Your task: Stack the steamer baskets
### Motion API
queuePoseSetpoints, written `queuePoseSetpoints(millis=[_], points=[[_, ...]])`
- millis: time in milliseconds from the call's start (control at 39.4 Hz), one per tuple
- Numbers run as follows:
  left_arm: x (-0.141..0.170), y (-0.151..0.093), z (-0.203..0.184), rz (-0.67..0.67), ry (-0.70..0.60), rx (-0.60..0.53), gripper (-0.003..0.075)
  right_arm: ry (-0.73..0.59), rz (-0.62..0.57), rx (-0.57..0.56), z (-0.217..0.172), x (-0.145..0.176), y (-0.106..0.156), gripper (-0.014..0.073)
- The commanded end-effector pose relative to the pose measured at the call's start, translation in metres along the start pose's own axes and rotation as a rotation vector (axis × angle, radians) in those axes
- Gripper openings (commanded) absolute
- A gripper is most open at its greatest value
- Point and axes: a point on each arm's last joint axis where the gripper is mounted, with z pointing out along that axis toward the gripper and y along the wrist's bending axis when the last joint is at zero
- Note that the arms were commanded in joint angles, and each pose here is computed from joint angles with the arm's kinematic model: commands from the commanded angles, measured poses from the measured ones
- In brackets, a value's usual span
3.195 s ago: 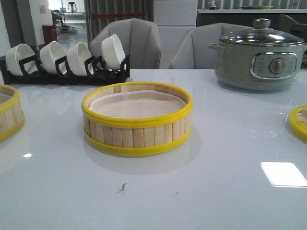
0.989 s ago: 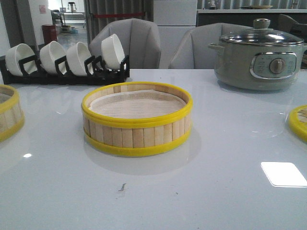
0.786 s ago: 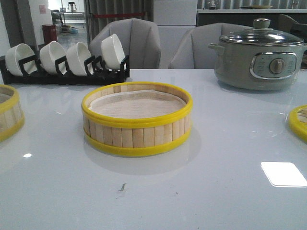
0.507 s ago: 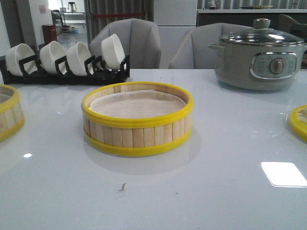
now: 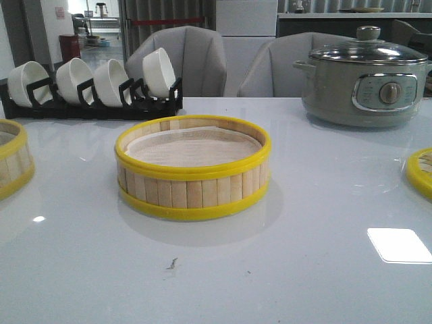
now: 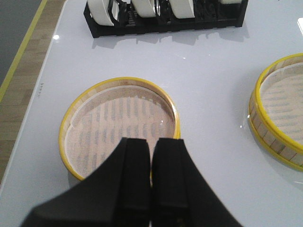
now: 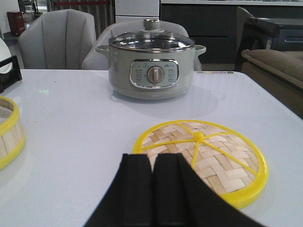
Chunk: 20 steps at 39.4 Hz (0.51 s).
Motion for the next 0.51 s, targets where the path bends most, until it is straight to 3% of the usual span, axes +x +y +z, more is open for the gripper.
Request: queuePoseSetpoints(millis=[0,482], points=[[-0.0164,0.0003,-0.011,0.004,-0.127,0.002,0.0094,-0.121,-0.014,0.009,-0.003,-0.0138,-0.0004,0.0021],[-0.0181,-0.0003,-0.0106,0.0,-0.144,0.008,0.0094,-0.126,-0.043,0.012,-0.003,-0.0143,-0.0004,0.0021]])
